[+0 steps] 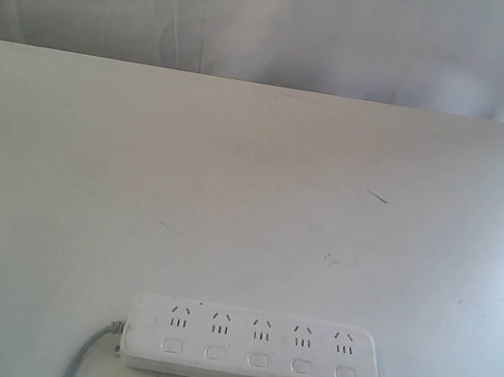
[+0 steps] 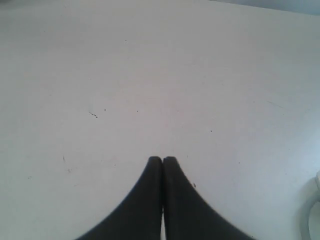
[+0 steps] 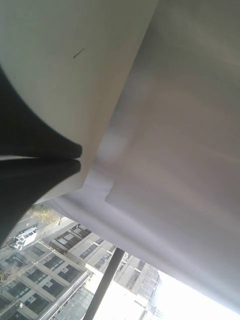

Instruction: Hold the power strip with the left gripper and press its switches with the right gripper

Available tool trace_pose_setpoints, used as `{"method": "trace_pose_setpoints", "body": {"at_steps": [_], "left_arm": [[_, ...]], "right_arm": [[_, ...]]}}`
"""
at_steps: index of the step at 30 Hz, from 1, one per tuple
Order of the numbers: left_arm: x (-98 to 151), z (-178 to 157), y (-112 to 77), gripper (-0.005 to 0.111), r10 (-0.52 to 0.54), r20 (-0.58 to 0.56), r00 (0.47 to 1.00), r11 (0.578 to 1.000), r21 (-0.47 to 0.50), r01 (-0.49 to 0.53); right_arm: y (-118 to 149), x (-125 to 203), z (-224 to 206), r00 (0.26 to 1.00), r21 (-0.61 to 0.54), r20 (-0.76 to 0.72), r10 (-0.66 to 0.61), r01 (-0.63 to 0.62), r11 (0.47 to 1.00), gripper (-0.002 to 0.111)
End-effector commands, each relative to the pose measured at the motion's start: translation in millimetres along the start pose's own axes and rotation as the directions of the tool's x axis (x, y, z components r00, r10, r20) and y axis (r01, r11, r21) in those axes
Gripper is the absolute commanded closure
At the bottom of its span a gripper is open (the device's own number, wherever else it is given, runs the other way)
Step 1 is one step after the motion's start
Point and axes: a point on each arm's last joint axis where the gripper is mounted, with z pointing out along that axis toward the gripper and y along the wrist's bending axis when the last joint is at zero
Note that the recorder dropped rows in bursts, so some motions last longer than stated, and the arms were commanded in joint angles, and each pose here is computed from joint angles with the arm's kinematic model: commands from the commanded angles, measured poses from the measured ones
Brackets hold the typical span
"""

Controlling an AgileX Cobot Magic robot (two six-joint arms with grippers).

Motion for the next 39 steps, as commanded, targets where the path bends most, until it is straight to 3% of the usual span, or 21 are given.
{"method": "trace_pose_setpoints", "body": {"at_steps": [1, 4, 39], "left_arm": [[3.8, -4.4, -2.9, 0.107, -0.066, 0.001, 0.998, 0.997, 0.042, 0.065], [7.1, -7.6, -5.2, 0.107, -0.087, -0.008, 0.996, 0.993, 0.075, 0.087], [9.0, -7.7, -5.5, 0.107, -0.077, -0.028, 0.997, 0.994, 0.075, 0.079]], "right_arm": [[0.2, 1.0, -0.4, 1.000, 0.002, 0.001, 0.006, -0.006, 1.000, 0.108], [0.2, 1.0, -0.4, 1.000, 0.002, 0.001, 0.006, -0.006, 1.000, 0.108], [0.1, 1.1, -0.4, 1.000, 0.003, 0.001, 0.006, -0.006, 1.000, 0.108]]}}
